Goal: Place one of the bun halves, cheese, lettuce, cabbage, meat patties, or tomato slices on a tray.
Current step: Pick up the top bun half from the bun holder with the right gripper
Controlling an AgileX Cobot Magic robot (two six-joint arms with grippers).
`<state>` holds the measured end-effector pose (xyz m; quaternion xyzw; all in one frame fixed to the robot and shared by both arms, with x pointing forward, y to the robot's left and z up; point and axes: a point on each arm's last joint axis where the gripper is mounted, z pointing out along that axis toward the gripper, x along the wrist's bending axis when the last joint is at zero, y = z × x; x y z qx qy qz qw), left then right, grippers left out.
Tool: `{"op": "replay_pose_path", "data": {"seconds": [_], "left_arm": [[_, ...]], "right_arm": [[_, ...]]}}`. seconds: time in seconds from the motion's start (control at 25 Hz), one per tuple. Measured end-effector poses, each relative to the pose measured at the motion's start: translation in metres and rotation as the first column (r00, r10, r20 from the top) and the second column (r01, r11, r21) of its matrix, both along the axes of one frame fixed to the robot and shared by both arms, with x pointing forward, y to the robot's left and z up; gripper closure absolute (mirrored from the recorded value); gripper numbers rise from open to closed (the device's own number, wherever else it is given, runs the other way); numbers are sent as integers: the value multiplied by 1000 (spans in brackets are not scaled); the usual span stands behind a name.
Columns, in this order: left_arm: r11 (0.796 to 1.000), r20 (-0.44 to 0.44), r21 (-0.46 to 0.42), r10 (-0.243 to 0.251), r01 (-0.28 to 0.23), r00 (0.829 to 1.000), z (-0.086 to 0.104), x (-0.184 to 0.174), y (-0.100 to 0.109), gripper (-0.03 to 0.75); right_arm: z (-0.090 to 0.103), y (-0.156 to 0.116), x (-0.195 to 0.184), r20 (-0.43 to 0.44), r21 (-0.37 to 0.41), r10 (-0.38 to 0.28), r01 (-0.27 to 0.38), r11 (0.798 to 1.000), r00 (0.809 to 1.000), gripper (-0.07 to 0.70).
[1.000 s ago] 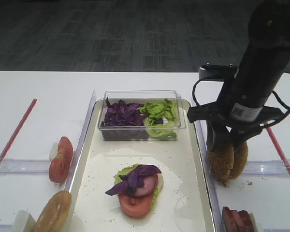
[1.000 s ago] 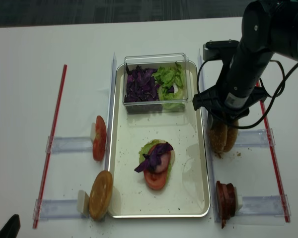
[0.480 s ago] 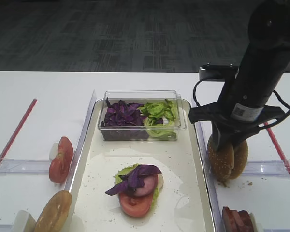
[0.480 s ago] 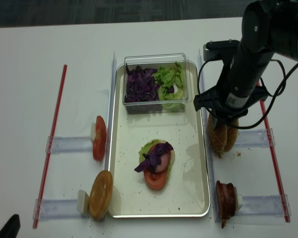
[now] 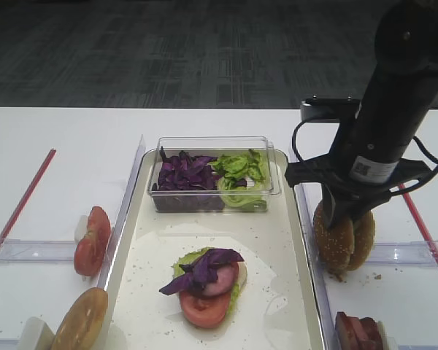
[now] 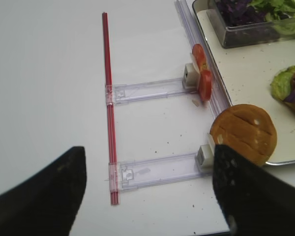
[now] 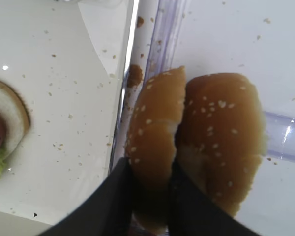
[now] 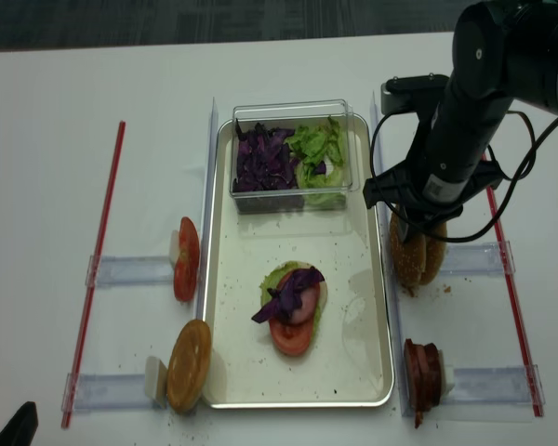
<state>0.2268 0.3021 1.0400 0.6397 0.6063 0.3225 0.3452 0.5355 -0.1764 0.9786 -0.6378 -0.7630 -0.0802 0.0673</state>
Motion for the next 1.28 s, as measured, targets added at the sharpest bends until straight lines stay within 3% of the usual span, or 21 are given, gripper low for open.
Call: {"op": "replay_pose_path", "data": {"seconds": [1.28], "left_arm": [[1000,0,0,0,0,1000,0,0,0,223]], "right_arm": [[0,0,-1,-6,-3,3,-3,1000,1000,455]]}}
